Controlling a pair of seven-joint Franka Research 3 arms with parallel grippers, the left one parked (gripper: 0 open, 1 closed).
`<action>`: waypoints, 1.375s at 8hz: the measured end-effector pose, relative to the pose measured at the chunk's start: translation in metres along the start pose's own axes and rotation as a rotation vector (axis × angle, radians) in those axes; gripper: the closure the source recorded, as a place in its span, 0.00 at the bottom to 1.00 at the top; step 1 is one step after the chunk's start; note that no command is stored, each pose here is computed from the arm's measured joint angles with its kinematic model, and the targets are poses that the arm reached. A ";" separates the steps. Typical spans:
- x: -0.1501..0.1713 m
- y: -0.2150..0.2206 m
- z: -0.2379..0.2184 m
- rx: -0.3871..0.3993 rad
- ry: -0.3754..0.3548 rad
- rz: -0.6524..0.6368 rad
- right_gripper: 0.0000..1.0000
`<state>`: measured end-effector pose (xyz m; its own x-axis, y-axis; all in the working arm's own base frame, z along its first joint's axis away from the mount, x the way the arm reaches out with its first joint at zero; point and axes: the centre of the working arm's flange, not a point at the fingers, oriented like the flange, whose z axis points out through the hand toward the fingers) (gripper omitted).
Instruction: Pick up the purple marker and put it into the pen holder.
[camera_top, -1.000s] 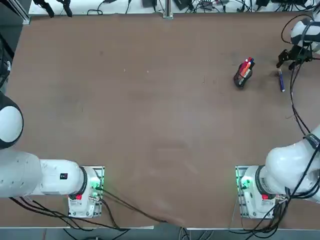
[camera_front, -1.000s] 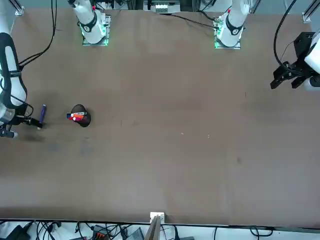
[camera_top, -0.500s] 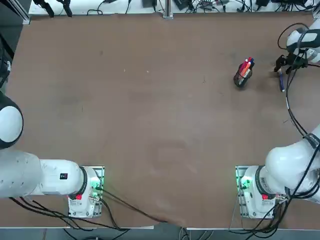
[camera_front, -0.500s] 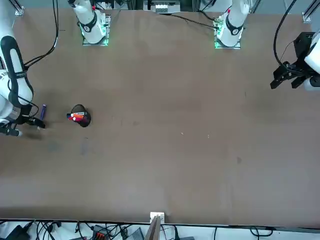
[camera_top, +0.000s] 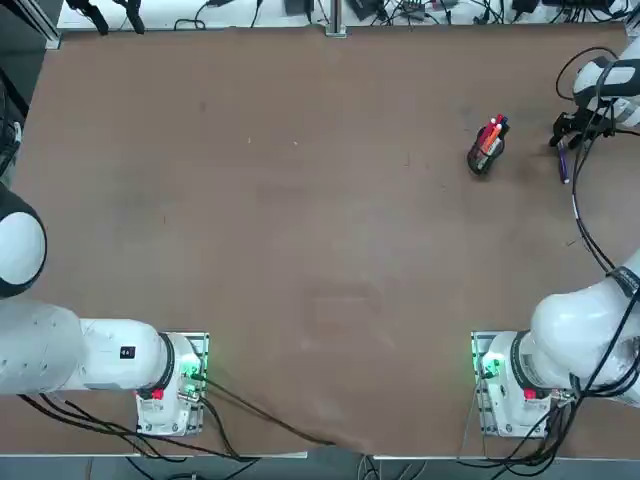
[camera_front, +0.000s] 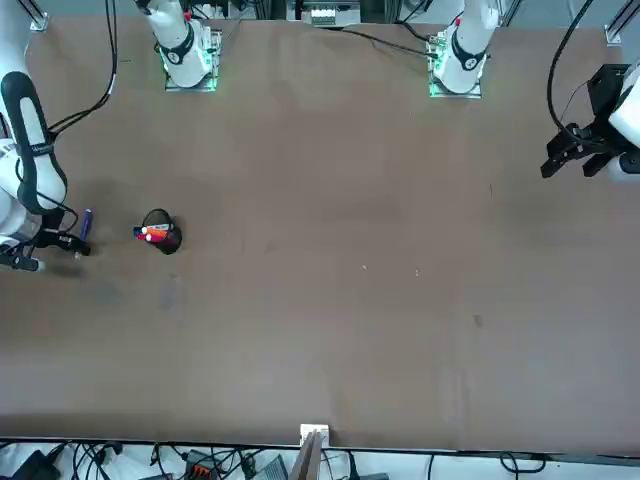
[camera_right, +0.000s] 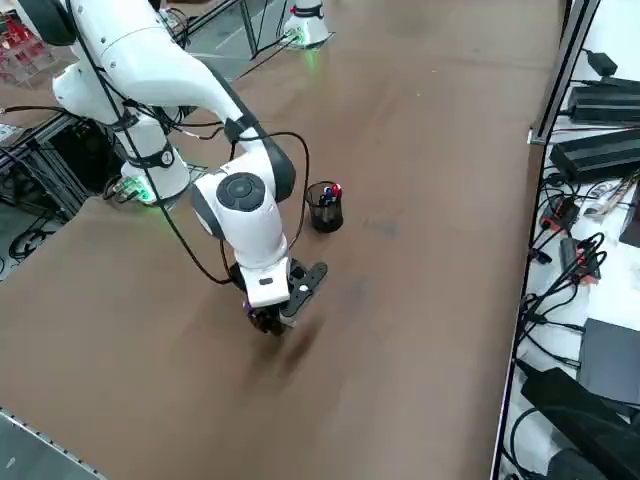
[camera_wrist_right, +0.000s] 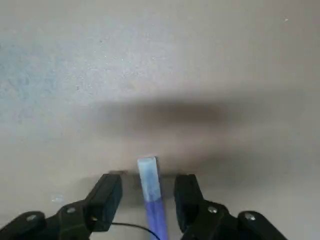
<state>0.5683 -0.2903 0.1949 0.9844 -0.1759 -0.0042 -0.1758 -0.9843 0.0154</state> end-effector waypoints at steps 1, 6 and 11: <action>0.000 -0.001 0.001 0.001 -0.001 -0.001 0.37; -0.001 -0.001 0.004 0.003 -0.001 0.001 0.56; 0.004 -0.004 -0.003 0.003 0.023 -0.005 0.86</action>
<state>0.5733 -0.2868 0.1977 0.9852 -0.1705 0.0186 -0.1708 -0.9852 0.0129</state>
